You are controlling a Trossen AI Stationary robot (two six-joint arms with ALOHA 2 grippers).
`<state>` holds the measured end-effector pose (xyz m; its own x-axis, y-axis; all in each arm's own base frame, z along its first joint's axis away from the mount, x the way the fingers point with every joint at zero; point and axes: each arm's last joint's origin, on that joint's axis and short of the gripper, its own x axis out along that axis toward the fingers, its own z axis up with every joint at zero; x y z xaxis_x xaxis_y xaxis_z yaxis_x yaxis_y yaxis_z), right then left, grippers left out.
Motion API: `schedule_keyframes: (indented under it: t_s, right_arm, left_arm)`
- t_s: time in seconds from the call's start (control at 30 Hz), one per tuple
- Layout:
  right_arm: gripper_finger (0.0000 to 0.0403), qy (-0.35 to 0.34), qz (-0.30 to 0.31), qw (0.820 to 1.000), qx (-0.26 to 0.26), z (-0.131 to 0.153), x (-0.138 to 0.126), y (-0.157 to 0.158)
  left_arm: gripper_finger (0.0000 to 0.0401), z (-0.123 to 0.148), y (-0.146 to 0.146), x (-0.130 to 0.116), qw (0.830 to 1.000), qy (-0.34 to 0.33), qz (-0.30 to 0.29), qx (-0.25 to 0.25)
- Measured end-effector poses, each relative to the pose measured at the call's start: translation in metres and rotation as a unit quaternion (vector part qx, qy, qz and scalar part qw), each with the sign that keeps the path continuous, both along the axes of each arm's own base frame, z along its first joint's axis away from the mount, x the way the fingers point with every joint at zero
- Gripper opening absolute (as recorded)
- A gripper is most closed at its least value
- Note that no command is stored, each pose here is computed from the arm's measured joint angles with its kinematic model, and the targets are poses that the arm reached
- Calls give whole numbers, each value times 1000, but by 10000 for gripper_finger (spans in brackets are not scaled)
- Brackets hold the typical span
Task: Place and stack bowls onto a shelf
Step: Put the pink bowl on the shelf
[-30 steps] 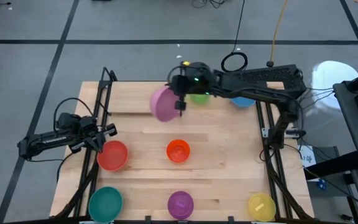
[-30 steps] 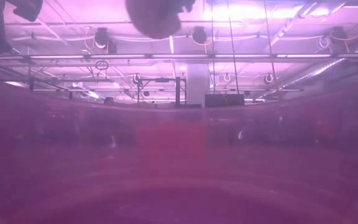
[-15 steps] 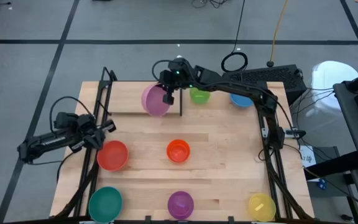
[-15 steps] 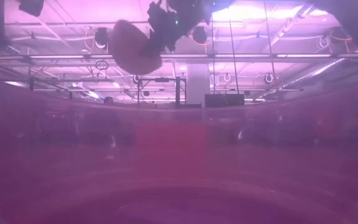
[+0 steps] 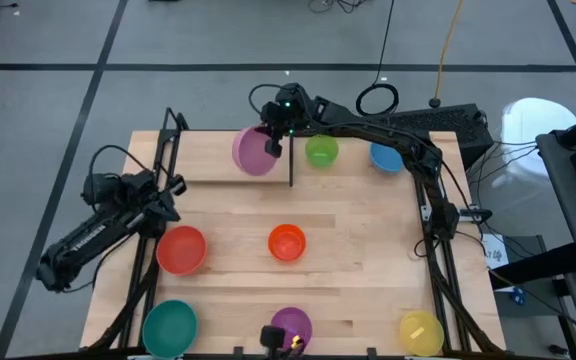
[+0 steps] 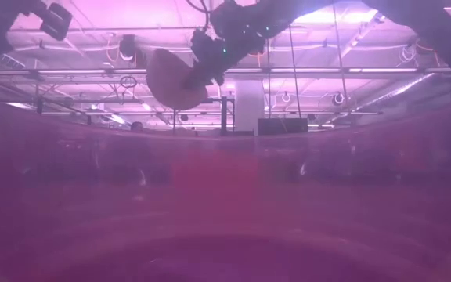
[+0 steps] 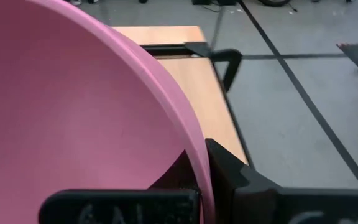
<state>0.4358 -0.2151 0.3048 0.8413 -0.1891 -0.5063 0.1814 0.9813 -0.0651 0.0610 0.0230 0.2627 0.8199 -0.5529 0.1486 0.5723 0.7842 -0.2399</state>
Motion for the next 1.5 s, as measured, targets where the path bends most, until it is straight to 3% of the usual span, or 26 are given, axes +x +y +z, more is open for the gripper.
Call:
schedule_keyframes:
  t_s: [0.27,0.8,1.2,1.5]
  right_arm:
    - [0,28,-21,999,20,-14,-8,-20]
    - [0,75,-8,996,41,-79,12,-32]
    - [0,82,-9,996,42,-79,10,-31]
    - [0,101,26,994,18,-81,16,-17]
  left_arm:
    - [24,-1,4,-2,1000,21,18,-5]
    - [24,-1,4,-3,999,30,21,-16]
    - [24,-1,4,-3,999,28,21,-13]
    - [24,-1,4,-3,999,31,19,-13]
